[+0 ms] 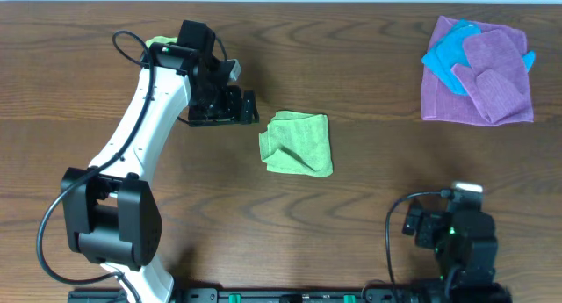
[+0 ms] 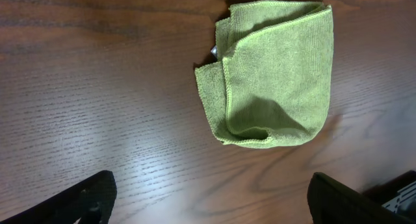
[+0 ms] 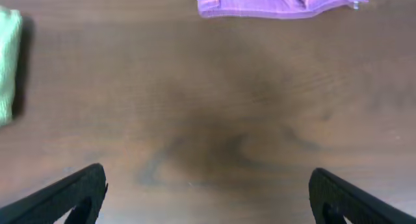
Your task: Fold the cloth
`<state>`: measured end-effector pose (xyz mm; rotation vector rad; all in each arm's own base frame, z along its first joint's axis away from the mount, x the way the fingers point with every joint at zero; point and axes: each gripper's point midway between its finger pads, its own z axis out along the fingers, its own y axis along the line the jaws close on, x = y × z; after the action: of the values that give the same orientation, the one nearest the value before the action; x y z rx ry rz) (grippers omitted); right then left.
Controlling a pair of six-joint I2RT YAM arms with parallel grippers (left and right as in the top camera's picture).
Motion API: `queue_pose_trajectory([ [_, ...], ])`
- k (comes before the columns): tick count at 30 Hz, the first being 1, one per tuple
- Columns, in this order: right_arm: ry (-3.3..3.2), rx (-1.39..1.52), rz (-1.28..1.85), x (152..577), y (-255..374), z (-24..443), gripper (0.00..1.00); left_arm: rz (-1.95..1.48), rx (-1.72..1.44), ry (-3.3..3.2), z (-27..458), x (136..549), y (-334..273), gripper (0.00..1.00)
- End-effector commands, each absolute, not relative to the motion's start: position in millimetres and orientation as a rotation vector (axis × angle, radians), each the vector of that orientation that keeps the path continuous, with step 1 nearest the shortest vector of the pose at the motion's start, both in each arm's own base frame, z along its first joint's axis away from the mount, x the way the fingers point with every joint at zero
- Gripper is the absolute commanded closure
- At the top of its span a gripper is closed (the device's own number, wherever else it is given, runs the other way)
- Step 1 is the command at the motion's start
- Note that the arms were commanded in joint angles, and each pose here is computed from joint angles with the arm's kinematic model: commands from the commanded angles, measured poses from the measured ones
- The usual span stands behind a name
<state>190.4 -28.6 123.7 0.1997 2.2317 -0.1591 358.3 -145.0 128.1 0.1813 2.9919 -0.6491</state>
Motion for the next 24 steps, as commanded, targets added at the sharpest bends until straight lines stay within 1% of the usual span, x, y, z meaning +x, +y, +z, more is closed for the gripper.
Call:
queue_pose_trajectory([
  [1, 2.177, 0.198, -0.136, 197.5, -25.3, 119.8, 0.01, -0.643, 0.190, 2.974, 134.8, 356.9, -143.9, 0.05],
  [7, 2.162, 0.166, -0.115, 209.5, -18.1, 90.6, 0.01, -0.643, 0.191, 2.969, 135.0, 357.9, -144.1, 0.05],
  [12, 2.197, 0.164, -0.123, 206.4, -18.6, 69.2, 0.01, -0.644, 0.191, 2.970, 135.0, 357.8, -144.2, 0.05],
  [16, 2.200, 0.163, -0.124, 206.2, -18.6, 68.3, 0.01, -0.652, 0.167, 2.974, 135.2, 357.5, -144.7, 0.05],
  [21, 2.200, 0.164, -0.124, 206.2, -18.6, 68.3, 0.01, -0.664, -0.024, 3.008, 135.1, 356.6, -144.5, 0.05],
  [24, 2.200, 0.163, -0.124, 206.2, -18.6, 68.3, 0.01, -0.661, -0.056, 3.012, 134.9, 356.8, -144.0, 0.05],
])
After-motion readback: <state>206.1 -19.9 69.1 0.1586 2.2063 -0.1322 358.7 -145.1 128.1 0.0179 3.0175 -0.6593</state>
